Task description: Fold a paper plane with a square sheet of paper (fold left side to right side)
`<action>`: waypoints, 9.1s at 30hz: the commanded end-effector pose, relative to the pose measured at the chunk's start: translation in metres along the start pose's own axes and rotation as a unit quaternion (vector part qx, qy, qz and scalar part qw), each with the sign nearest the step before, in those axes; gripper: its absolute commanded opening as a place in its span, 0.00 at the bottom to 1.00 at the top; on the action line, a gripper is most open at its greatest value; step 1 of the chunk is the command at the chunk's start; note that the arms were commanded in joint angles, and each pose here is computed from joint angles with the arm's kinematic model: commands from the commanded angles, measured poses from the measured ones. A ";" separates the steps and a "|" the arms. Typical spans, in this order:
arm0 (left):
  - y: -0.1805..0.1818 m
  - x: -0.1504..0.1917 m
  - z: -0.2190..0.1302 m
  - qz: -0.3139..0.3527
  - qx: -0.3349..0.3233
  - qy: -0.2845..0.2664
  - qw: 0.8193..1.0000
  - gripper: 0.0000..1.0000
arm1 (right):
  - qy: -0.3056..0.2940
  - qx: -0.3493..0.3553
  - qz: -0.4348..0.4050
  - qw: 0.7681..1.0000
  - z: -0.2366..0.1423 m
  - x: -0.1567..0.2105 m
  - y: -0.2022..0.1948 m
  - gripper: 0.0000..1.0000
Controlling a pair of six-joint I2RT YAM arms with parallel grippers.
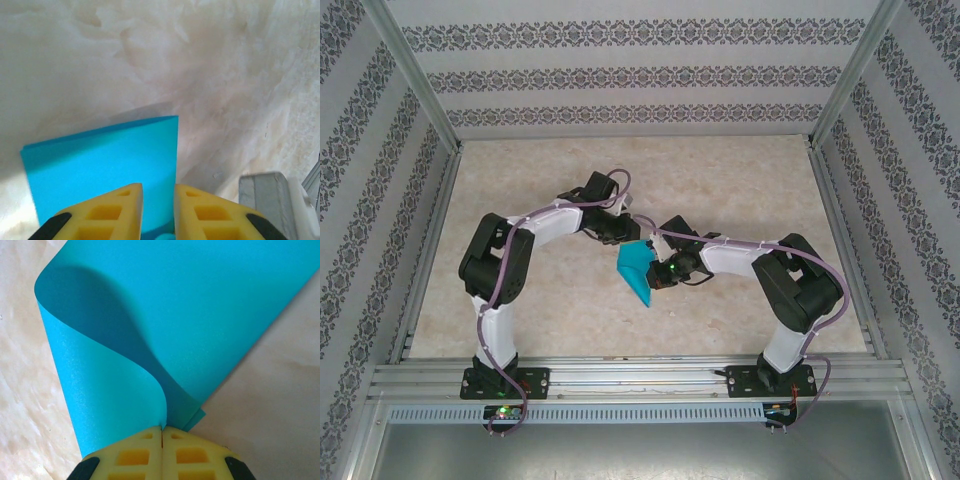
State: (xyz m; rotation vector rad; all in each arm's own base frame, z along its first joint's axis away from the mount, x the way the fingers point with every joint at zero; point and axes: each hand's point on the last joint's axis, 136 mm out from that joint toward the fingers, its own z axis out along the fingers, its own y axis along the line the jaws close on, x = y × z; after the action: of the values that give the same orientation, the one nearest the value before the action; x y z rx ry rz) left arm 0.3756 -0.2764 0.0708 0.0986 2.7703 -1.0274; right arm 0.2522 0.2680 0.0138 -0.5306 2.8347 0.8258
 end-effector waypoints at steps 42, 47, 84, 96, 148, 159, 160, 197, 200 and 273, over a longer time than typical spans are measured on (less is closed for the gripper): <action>0.022 0.083 0.017 -0.031 0.086 0.015 0.996 0.14 | 0.054 0.047 0.017 0.997 0.013 0.028 -0.024 0.00; 0.022 0.081 0.019 -0.031 0.086 0.014 0.996 0.14 | 0.054 0.046 0.017 0.997 0.013 0.028 -0.023 0.00; 0.052 0.095 0.034 -0.043 0.025 0.051 0.997 0.13 | -0.014 -0.018 0.023 0.999 -0.028 -0.003 0.004 0.25; 0.050 0.093 0.033 -0.042 0.025 0.049 0.998 0.13 | -0.020 -0.122 0.062 0.990 -0.056 0.002 0.042 0.17; 0.049 0.093 0.032 -0.043 0.023 0.051 0.998 0.13 | 0.091 -0.110 0.116 0.983 0.013 0.046 0.039 0.07; 0.049 0.093 0.032 -0.042 0.021 0.050 0.998 0.13 | 0.098 -0.101 0.122 0.983 0.016 0.052 0.034 0.07; 0.049 0.093 0.032 -0.042 0.022 0.050 0.998 0.13 | 0.096 -0.099 0.121 0.983 0.015 0.051 0.033 0.07; -0.007 0.110 0.007 0.066 0.096 0.024 0.993 0.13 | 0.106 0.003 0.114 0.988 0.028 0.075 -0.028 0.00; -0.005 0.108 0.011 0.074 0.097 0.024 0.992 0.13 | 0.108 0.005 0.115 0.987 0.029 0.075 -0.029 0.00; -0.003 0.073 0.007 0.164 0.035 -0.024 0.986 0.06 | 0.118 0.005 0.121 0.986 0.017 0.067 -0.033 0.00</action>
State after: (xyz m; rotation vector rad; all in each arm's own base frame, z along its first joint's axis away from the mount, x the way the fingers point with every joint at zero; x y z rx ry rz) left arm 0.2925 -0.2697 0.0405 0.4379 2.6391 -0.9952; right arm 0.2192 0.2775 0.0119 -0.3993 2.9708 1.1561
